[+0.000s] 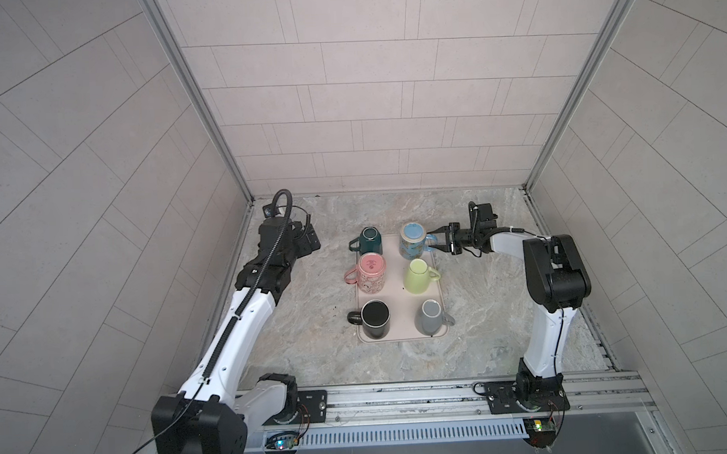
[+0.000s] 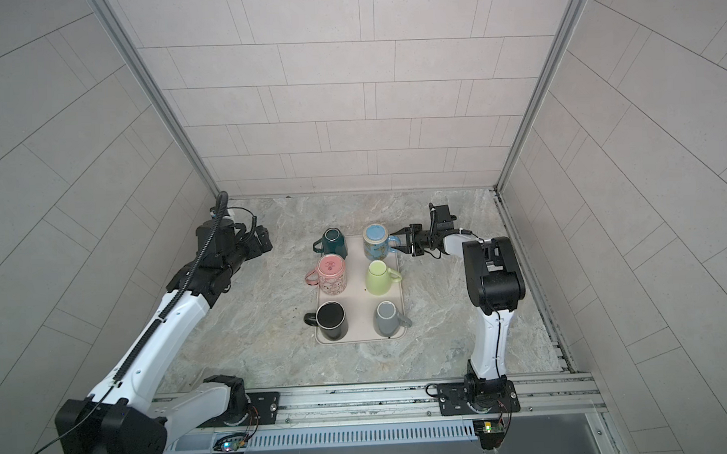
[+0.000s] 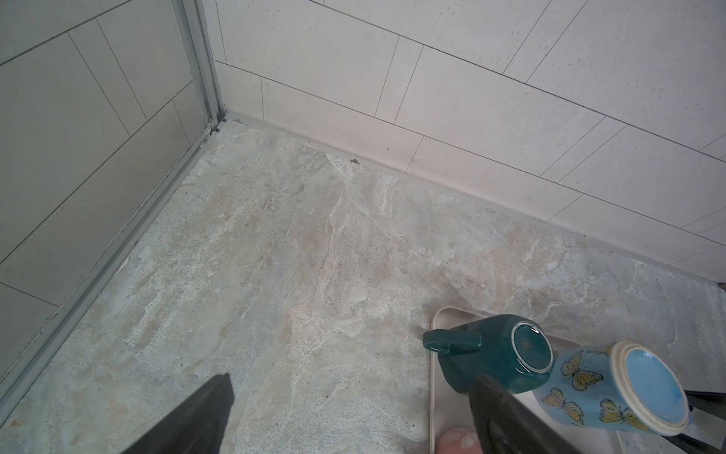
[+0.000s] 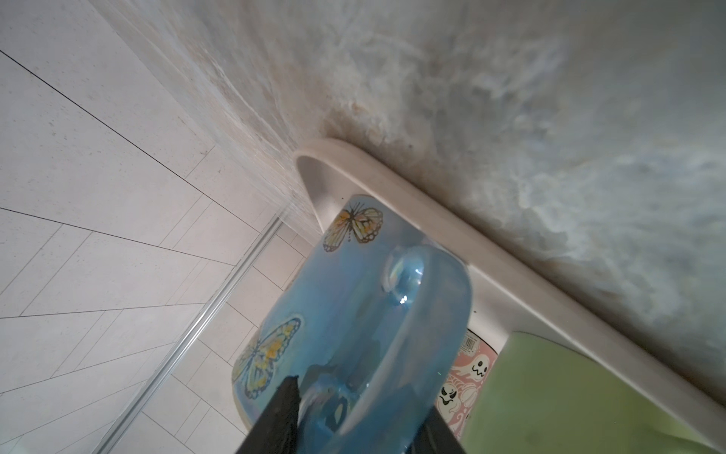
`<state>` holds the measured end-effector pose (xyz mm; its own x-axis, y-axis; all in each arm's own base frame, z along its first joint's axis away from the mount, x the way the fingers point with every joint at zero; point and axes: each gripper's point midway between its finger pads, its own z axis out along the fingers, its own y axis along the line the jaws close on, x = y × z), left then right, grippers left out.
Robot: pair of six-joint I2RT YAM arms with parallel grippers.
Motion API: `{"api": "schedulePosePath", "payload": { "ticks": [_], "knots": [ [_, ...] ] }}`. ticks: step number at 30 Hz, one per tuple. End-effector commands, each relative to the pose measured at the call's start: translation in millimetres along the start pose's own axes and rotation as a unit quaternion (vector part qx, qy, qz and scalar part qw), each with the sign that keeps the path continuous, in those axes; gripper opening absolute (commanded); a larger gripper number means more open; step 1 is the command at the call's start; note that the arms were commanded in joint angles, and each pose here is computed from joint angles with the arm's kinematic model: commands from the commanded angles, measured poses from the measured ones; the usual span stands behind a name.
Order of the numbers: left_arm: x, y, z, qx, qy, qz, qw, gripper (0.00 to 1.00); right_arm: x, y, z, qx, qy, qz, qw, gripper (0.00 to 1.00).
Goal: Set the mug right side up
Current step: 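Lower the right gripper onto the blue butterfly mug's handle and close, then lift and rotate the blue mug upright with the right gripper while the left approaches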
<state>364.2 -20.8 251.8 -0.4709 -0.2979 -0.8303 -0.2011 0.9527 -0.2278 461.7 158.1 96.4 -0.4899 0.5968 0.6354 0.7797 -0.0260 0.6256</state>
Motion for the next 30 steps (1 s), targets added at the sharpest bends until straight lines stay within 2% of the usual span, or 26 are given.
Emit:
{"api": "schedulePosePath", "payload": {
  "ticks": [1,18,24,29,30],
  "knots": [
    [-10,-1,-5,-0.004,-0.009,0.000,1.000,1.00,-7,-11,4,0.007,-0.005,0.035,0.999,0.40],
    [-9,2,-4,-0.013,-0.007,0.004,1.000,1.00,-14,-8,13,-0.025,0.000,0.051,0.998,0.24],
    [-8,3,-3,-0.014,-0.006,0.005,1.000,1.00,-17,-4,15,-0.040,0.000,0.054,0.998,0.15],
    [-8,3,-3,-0.014,-0.006,0.004,1.000,1.00,-19,8,17,-0.069,0.002,0.050,0.996,0.00],
    [-8,3,-3,-0.014,-0.005,0.005,1.000,1.00,-20,13,17,-0.078,0.003,0.049,0.996,0.00]
  ]
}}
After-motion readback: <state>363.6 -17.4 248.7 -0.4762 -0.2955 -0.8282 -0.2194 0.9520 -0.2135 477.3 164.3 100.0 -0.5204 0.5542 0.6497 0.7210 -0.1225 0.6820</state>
